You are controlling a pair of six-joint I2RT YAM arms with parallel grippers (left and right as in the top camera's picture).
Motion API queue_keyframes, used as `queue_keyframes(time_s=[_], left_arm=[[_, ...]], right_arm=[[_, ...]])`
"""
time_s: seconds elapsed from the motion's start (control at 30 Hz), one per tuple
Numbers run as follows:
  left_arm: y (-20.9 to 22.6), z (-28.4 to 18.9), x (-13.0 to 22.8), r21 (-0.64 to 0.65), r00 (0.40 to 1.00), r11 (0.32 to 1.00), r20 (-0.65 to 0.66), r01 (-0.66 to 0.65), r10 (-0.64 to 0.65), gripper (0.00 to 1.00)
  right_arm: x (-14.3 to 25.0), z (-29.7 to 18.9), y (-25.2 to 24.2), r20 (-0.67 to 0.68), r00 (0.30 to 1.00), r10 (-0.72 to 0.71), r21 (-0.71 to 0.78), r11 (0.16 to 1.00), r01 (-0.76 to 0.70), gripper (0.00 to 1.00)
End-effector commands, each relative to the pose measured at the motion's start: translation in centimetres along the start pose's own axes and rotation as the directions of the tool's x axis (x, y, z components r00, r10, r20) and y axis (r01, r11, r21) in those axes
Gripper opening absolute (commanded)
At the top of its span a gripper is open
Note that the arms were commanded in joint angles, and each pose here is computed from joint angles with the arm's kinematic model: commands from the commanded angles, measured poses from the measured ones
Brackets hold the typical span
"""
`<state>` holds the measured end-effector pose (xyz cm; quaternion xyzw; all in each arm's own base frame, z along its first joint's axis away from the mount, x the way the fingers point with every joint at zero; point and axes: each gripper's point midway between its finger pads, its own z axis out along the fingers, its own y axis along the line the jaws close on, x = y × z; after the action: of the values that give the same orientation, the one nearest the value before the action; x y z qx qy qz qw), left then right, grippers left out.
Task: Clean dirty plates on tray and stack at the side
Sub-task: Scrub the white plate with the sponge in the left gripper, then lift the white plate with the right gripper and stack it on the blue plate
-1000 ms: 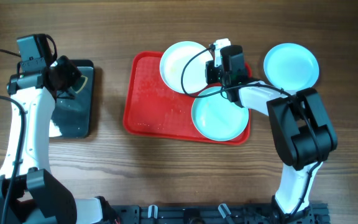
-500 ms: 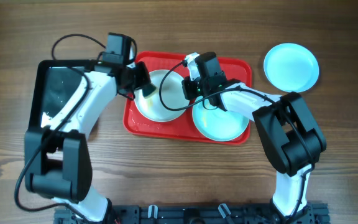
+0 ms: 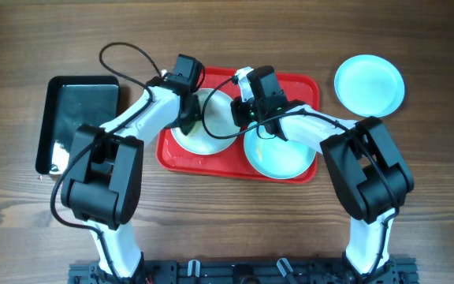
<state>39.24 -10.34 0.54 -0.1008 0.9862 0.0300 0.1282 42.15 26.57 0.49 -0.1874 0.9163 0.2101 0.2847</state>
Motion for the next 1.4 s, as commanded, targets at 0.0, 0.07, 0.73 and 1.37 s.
queue_keyframes(time_s=[0.0, 0.07, 0.73, 1.37], left_arm=[[6.7, 0.7, -0.2, -0.319, 0.998, 0.946, 0.033, -0.048, 0.061, 0.04], [6.5, -1.5, -1.4, -0.291, 0.995, 0.956, 0.094, -0.013, 0.042, 0.04], [6.1, -5.8, -3.2, 0.100, 0.985, 0.984, 0.077, 0.148, -0.156, 0.04], [26.0, -5.0, -8.1, 0.068, 0.779, 0.809, 0.232, 0.584, -0.582, 0.04]], right_arm=[[1.2, 0.6, -0.7, -0.032, 0.999, 0.011, 0.033, 0.999, -0.010, 0.04], [1.2, 0.6, -0.8, -0.032, 0.999, 0.012, 0.033, 0.999, -0.010, 0.04], [-3.8, -2.8, -0.1, 0.089, 0.993, -0.073, 0.076, 0.995, 0.067, 0.04], [-14.0, -20.9, 10.4, -0.341, 0.271, -0.900, 0.694, -0.047, 0.719, 0.04]])
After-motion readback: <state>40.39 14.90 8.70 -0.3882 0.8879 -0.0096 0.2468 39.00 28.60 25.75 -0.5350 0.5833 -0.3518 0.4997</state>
